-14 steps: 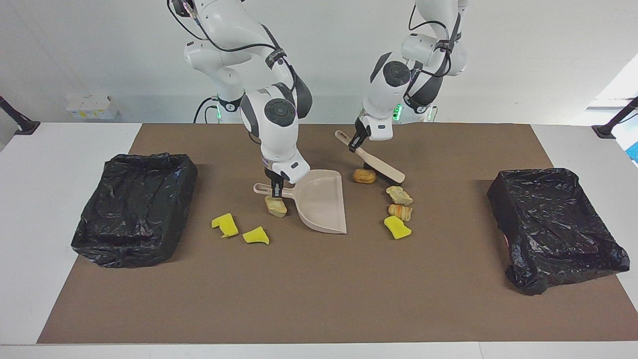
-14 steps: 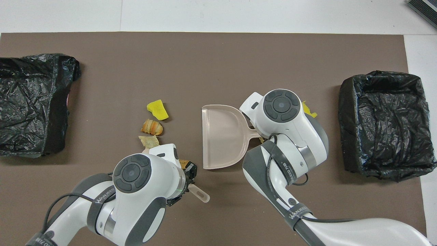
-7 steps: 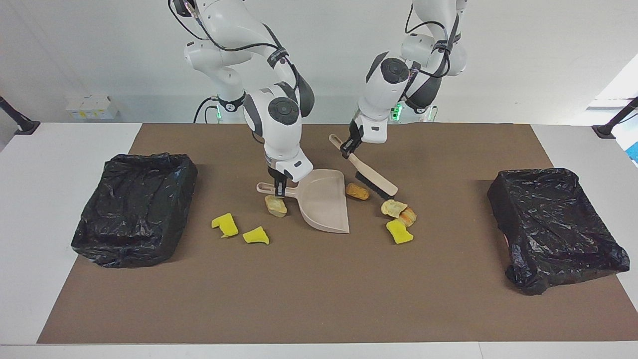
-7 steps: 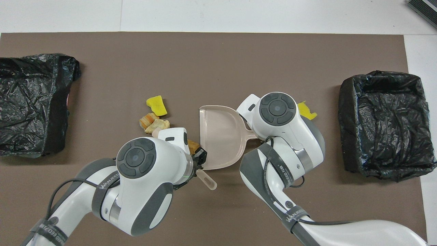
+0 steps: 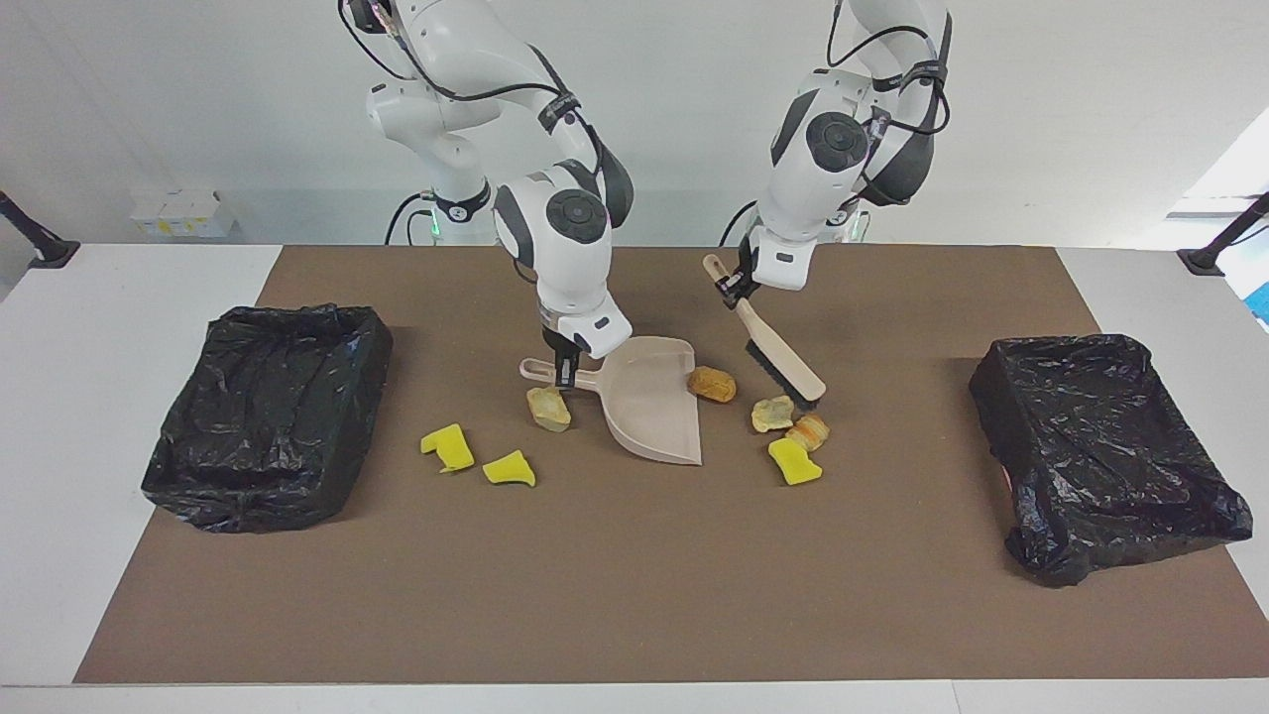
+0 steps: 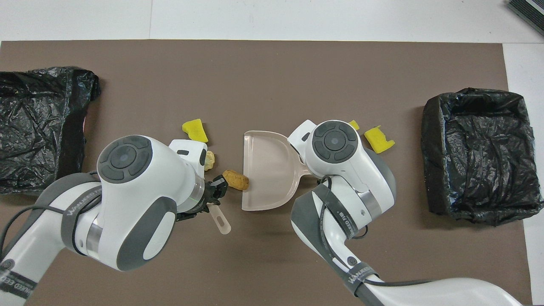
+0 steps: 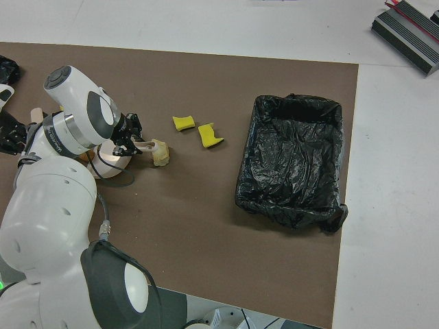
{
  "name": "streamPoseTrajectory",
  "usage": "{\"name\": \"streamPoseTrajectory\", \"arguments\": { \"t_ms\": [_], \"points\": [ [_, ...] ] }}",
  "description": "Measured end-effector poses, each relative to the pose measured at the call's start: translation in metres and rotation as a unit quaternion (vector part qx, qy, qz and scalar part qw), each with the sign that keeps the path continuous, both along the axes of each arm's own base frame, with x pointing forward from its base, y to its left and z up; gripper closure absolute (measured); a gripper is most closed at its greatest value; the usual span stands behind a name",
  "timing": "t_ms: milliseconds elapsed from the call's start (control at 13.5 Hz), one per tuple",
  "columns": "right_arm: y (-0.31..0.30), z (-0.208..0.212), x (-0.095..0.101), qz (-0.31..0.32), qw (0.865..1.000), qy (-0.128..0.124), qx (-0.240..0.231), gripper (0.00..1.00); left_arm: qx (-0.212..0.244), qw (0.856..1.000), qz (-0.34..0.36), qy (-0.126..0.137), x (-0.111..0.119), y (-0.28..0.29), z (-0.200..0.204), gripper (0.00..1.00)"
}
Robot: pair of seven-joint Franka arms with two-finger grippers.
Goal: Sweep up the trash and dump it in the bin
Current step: 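Brush the scraps into the dustpan with the left gripper, then sweep the remaining scraps into the dustpan with the left gripper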
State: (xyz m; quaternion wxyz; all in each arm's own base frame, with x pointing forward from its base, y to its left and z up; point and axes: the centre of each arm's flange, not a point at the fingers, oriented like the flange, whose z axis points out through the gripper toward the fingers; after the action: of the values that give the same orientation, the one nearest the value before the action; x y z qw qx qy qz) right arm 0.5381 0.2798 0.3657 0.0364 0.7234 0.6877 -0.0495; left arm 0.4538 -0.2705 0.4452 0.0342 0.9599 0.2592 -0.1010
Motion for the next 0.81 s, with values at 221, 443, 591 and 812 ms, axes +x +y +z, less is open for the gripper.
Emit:
{"name": "streamPoseTrajectory", "arguments": {
  "t_ms": [221, 443, 591, 812],
  "points": [
    [0.002, 0.000, -0.001, -0.004, 1.000, -0.001, 0.000, 0.68, -0.003, 0.997, -0.072, -0.006, 0.023, 0.051, -0.005, 0.75],
    [0.002, 0.000, -0.001, -0.004, 1.000, -0.001, 0.000, 0.68, 0.002, 0.986, -0.166, -0.005, 0.040, 0.104, -0.028, 0.75],
    [0.002, 0.000, -0.001, -0.004, 1.000, -0.001, 0.000, 0.68, -0.007, 0.975, -0.220, -0.016, 0.052, 0.136, -0.045, 0.75],
    [0.002, 0.000, -0.001, -0.004, 1.000, -0.001, 0.000, 0.68, 0.021, 0.956, -0.291, -0.037, 0.067, 0.163, -0.064, 0.75]
  ]
}}
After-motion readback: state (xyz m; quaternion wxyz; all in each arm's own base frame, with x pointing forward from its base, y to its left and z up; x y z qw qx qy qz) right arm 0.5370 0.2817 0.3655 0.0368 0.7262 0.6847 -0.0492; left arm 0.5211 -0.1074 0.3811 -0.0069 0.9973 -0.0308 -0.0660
